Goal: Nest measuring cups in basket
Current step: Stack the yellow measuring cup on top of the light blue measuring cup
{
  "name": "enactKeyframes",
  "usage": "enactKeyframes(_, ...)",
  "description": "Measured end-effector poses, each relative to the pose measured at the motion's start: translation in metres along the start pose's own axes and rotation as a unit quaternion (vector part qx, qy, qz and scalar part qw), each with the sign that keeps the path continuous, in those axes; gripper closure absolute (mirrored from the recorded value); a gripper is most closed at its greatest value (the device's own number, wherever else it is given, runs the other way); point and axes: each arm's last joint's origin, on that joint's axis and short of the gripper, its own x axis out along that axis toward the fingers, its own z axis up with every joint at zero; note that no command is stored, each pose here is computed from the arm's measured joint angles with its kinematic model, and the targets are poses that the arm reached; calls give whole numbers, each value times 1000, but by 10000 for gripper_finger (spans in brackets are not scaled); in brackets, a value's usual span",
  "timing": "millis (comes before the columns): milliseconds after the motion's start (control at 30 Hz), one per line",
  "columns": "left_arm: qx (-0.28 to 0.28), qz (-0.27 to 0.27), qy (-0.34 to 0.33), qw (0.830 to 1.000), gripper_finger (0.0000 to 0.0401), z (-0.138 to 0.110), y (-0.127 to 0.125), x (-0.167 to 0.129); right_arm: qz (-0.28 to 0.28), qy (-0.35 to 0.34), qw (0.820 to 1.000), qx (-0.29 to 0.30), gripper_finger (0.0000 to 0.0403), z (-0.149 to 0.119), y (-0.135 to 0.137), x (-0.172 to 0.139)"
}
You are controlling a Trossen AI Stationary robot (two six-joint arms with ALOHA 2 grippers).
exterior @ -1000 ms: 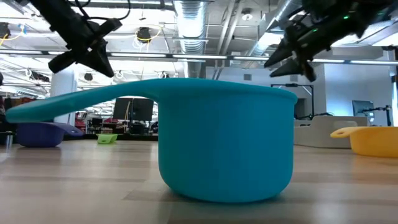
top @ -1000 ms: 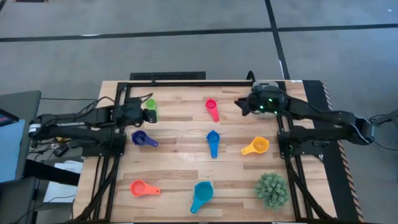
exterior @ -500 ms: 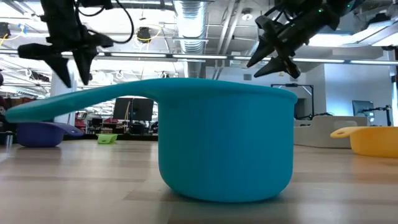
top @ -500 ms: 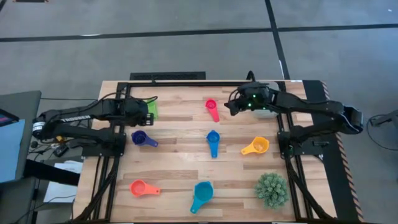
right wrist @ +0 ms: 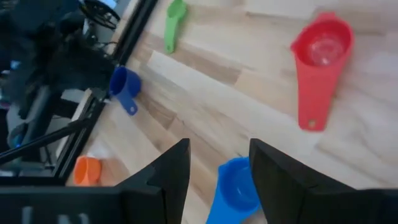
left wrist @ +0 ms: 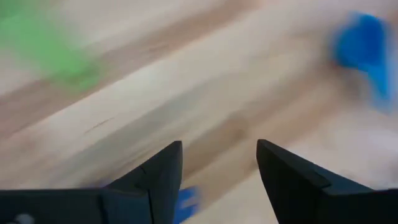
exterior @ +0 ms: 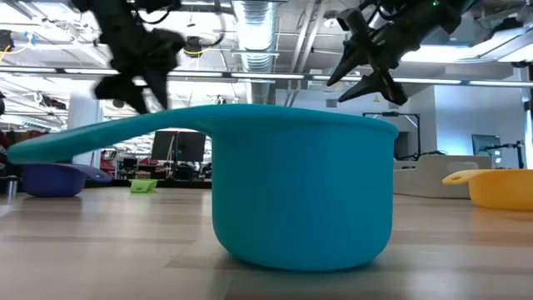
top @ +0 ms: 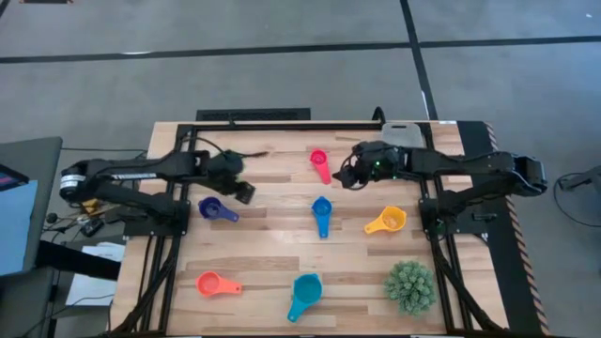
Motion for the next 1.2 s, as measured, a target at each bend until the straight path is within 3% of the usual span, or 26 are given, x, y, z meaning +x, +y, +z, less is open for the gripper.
enactKeyframes(167,74,-108,17,991,207,2,-26,23,-51,37,995,75,229,-13,-6,-3)
enactKeyframes(333,135,-158,45,977,207,-7,-44,43,-123,89,983,104,254,-41,-5,-9)
enactKeyframes(567,212,-210,78,951,207,-37,-74,73,-193,131,967,101,283,-77,19,-39)
enactKeyframes(767,133,-108,122,978,207,-47,-77,74,-222,155,959,78,284,-102,30,-63)
enactKeyframes(933,105,-100,71,987,207,-51,-96,63,-243,182,952,40,275,-118,28,-75)
enactKeyframes(1067,10,-34,75,997,207,-53,-98,53,-223,212,951,21,263,-136,33,-86)
enactKeyframes(1200,-52,-51,41,997,207,-65,-115,43,-211,229,950,-21,250,-154,34,-100)
